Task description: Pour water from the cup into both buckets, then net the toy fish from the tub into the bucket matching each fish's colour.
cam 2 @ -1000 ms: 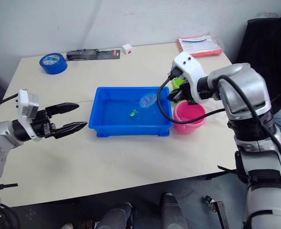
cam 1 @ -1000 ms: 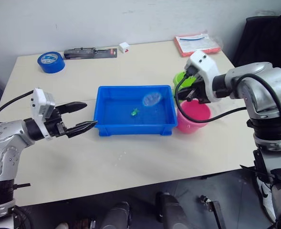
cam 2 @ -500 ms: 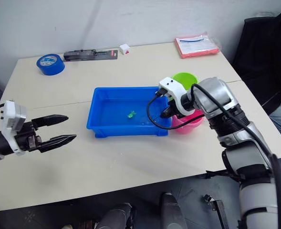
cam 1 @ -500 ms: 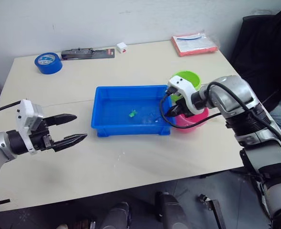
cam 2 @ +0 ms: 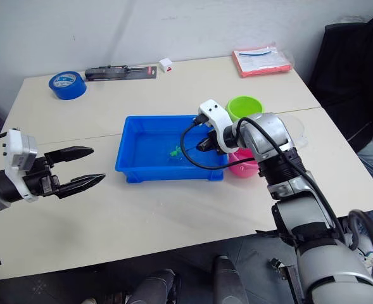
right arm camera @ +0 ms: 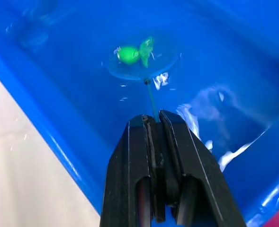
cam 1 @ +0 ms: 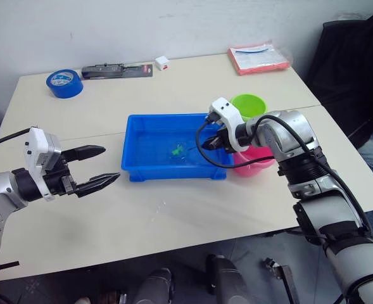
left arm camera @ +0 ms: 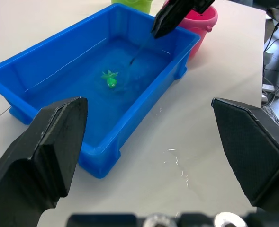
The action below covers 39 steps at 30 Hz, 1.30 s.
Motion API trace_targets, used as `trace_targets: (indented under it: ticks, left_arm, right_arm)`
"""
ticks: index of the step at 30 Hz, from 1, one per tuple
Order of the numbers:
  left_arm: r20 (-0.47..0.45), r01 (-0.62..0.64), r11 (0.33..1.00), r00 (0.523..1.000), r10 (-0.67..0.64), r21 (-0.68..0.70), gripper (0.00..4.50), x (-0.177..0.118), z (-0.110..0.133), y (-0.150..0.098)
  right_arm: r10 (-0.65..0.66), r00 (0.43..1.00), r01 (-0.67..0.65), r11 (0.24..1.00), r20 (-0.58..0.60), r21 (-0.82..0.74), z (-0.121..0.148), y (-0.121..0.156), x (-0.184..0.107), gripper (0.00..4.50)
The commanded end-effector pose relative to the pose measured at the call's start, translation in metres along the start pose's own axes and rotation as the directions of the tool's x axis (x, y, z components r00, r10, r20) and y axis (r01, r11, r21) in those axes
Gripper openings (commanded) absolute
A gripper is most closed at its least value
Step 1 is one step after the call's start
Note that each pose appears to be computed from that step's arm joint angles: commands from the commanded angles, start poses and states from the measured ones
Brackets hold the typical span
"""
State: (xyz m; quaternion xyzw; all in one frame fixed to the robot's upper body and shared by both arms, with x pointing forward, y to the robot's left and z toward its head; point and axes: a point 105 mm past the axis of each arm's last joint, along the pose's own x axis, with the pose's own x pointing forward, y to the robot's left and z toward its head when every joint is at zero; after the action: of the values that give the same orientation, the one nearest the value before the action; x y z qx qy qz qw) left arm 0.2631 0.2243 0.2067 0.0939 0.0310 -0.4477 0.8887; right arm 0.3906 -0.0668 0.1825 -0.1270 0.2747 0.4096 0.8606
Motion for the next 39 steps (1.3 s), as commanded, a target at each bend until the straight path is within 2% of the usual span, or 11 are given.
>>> trace_targets:
  ticks: [1,12,18,22,25,30,36,39]
  left_arm:
    - [0.031,0.001,1.0,1.0,-0.002,0.03,4.5,0.003,0.007,0.004]
    - [0.101,0.011,0.997,0.995,-0.019,0.073,4.5,0.02,0.013,0.016]
    - [0.163,0.05,0.995,0.985,-0.063,0.082,4.5,0.036,0.022,0.019]
    - [0.162,0.071,0.993,0.983,-0.086,0.094,4.5,0.041,0.024,0.02]
    - [0.174,0.086,0.991,0.979,-0.103,0.101,4.5,0.044,0.028,0.021]
    - [0.175,0.096,0.99,0.978,-0.113,0.104,4.5,0.047,0.029,0.02]
    - [0.168,0.1,0.99,0.979,-0.116,0.105,4.5,0.046,0.028,0.019]
    - [0.165,0.1,0.99,0.979,-0.116,0.102,4.5,0.046,0.026,0.019]
  right_arm:
    - [0.016,0.994,-0.015,1.0,0.111,-0.007,0.02,0.009,-0.013,0.79]
    - [-0.005,0.959,-0.028,0.993,0.284,0.111,0.035,0.006,-0.071,0.79]
    - [-0.222,0.908,0.156,0.966,0.355,0.205,0.031,-0.035,-0.113,0.79]
    - [-0.331,0.872,0.245,0.933,0.362,0.263,0.029,-0.058,-0.13,0.79]
    - [-0.434,0.824,0.343,0.894,0.365,0.288,0.027,-0.08,-0.141,0.79]
    - [-0.509,0.783,0.459,0.86,0.358,0.221,0.025,-0.097,-0.141,0.79]
    - [-0.604,0.744,0.638,0.769,0.285,-0.035,0.01,-0.113,-0.138,0.79]
    - [-0.634,0.713,0.694,0.7,0.3,-0.17,0.009,-0.113,-0.142,0.79]
